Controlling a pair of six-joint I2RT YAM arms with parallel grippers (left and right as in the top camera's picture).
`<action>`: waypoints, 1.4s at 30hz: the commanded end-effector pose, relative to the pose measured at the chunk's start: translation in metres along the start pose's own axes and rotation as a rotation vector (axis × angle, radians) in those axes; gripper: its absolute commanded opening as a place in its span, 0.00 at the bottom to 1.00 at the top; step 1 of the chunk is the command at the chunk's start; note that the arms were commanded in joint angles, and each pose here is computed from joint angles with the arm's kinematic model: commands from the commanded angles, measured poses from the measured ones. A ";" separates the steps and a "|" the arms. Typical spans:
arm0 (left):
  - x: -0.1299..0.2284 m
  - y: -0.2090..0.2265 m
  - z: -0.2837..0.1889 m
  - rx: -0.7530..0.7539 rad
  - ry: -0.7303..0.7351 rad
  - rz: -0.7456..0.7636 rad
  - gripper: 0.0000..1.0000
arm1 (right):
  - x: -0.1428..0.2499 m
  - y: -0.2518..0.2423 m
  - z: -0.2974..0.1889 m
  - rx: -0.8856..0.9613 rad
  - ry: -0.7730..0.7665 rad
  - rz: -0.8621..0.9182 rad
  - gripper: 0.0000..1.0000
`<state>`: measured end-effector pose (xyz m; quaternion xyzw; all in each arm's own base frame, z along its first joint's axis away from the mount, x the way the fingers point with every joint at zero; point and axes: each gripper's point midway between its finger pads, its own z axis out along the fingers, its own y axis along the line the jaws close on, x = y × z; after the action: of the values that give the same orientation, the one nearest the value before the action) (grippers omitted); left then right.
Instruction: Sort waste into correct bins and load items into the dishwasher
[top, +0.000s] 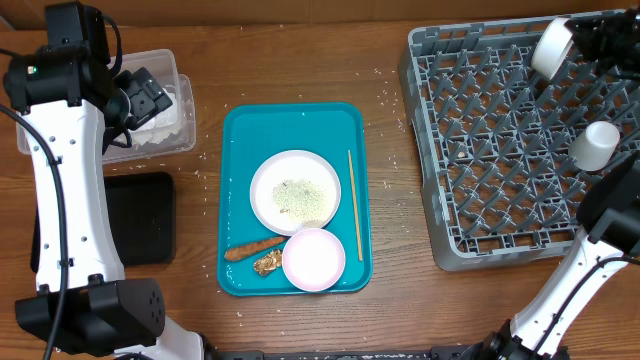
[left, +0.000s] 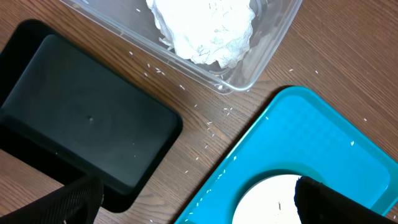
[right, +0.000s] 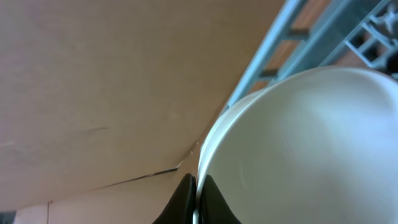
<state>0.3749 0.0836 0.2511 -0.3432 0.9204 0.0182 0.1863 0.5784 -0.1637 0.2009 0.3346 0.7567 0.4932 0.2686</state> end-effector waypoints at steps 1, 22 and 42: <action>-0.002 0.001 0.003 -0.009 -0.006 0.007 1.00 | 0.004 0.029 0.004 -0.133 0.058 -0.027 0.04; 0.001 0.003 0.003 -0.017 0.009 0.009 1.00 | 0.003 -0.029 0.022 0.061 0.007 0.060 0.04; -0.004 0.000 0.003 -0.005 -0.012 0.007 1.00 | -0.030 -0.011 -0.103 0.405 -0.352 0.056 0.19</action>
<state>0.3777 0.0841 0.2521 -0.3431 0.9193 0.0171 0.1922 0.5442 -0.2053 0.1669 0.4634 0.7652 0.3877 0.2223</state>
